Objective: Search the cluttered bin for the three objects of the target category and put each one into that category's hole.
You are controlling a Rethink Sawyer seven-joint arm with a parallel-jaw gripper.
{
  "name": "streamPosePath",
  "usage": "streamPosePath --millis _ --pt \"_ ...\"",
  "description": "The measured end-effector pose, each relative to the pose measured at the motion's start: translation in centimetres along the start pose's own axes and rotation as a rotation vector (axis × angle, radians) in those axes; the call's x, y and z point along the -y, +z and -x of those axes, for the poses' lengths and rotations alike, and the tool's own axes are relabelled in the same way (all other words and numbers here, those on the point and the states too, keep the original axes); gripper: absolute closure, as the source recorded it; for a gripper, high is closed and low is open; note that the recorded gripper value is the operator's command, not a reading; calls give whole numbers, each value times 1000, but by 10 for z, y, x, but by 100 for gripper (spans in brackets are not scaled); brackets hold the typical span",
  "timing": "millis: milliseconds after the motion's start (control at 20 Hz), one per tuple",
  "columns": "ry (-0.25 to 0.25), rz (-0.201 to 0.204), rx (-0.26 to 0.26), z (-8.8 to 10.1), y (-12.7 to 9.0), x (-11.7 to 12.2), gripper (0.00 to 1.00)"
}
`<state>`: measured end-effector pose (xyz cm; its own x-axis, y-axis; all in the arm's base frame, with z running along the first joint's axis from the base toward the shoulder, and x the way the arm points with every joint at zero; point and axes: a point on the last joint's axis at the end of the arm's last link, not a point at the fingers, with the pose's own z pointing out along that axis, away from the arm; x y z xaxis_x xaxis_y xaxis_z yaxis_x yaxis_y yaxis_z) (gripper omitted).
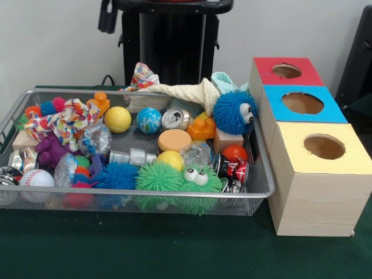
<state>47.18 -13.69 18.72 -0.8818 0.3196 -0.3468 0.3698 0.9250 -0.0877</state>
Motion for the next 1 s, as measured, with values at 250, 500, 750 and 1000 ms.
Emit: streamPosePath --millis 250,500,750,1000 --pt "-65 8 22 5 9 34 100" --pt "-122 17 19 0 29 51 100" --pt "-112 39 18 -7 52 49 100" --pt "-79 56 29 -12 70 46 100"
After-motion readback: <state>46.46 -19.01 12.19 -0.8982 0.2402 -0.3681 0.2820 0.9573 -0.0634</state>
